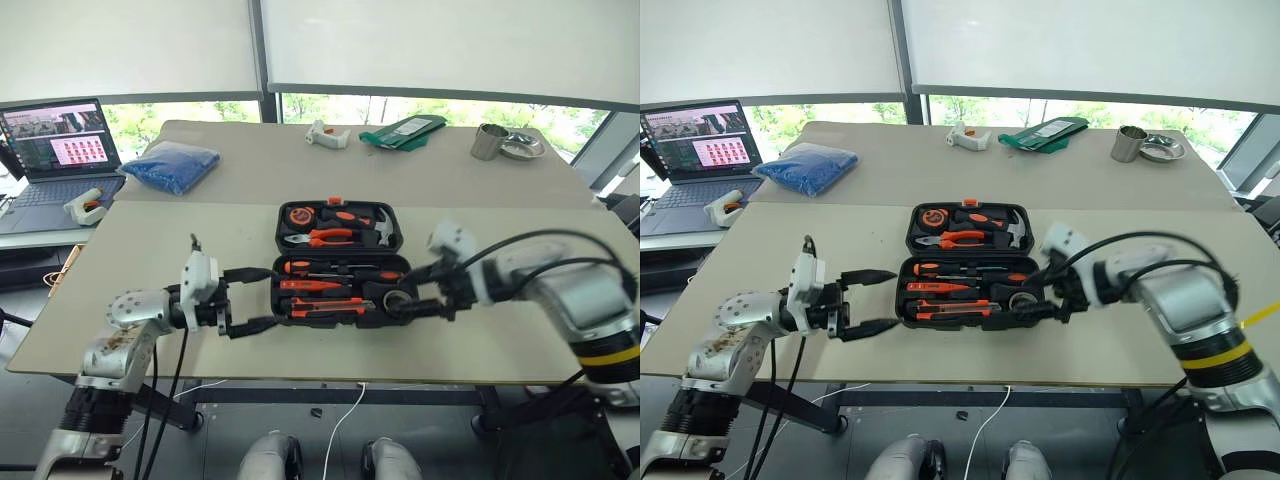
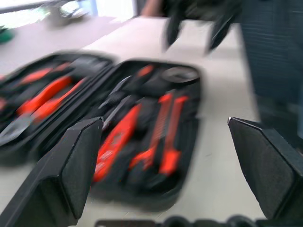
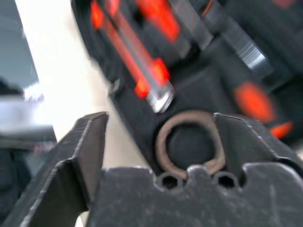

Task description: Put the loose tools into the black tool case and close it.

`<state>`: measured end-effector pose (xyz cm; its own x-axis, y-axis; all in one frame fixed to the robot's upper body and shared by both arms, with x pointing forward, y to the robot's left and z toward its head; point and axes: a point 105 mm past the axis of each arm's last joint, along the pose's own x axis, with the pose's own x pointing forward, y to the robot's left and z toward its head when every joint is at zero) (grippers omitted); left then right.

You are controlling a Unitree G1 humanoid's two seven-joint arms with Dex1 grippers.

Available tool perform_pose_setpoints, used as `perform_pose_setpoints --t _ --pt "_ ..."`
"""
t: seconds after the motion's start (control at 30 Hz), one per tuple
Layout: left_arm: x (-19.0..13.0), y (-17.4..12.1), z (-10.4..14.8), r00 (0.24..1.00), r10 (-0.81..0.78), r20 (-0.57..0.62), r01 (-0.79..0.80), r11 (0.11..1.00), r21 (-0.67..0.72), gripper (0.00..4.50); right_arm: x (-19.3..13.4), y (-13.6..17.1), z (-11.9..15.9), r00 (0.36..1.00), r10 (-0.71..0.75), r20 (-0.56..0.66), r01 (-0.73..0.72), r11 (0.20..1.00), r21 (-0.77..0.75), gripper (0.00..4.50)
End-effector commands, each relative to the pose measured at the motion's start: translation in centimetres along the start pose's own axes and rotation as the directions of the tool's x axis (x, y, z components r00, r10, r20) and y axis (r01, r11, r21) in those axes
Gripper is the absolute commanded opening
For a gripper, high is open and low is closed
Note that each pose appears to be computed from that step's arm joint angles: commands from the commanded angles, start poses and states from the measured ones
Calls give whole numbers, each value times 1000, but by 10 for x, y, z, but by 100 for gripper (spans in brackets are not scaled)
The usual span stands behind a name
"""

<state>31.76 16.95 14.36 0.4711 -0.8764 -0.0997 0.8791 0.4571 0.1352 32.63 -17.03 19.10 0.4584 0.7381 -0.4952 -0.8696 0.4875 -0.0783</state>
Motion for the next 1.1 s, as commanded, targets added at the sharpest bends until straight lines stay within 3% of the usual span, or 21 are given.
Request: perform_pose_setpoints --t 0.03,0.07,0.1,0.23,0.33,0.43,0.57,0.73,0.87,1.1 --pt "-5 44 -4 966 247 -71 -251 967 -39 319 -17 -46 -6 966 -259 27 259 965 -40 405" --pt "-3 53 -6 953 287 -92 -293 955 -52 285 -15 -56 -11 951 -308 21 309 951 -33 352" --pt "0 59 -9 942 316 -116 -324 944 -61 259 -12 -62 -16 940 -340 4 340 940 -35 343" --pt "20 76 -17 917 351 -192 -367 928 -56 96 8 -81 -28 905 -425 -34 420 903 -90 188" --pt "32 82 -25 900 360 -244 -384 922 -54 8 27 -91 -26 895 -446 -24 439 889 -131 101" --pt "43 80 -30 906 332 -264 -360 931 -63 0 47 -98 -23 898 -441 1 435 886 -157 4" --pt "55 75 -30 926 290 -241 -311 949 -55 0 65 -99 -14 914 -403 41 405 904 -139 4" --pt "69 61 -28 962 185 -201 -197 979 -43 0 82 -77 -20 976 -218 21 219 972 -88 4" --pt "72 48 -26 978 97 -183 -108 993 -54 0 78 -61 -27 992 -124 1 123 990 -70 4" --pt "59 24 -28 982 22 -186 -31 998 -46 0 57 -33 -45 993 -115 -18 114 992 -48 4"
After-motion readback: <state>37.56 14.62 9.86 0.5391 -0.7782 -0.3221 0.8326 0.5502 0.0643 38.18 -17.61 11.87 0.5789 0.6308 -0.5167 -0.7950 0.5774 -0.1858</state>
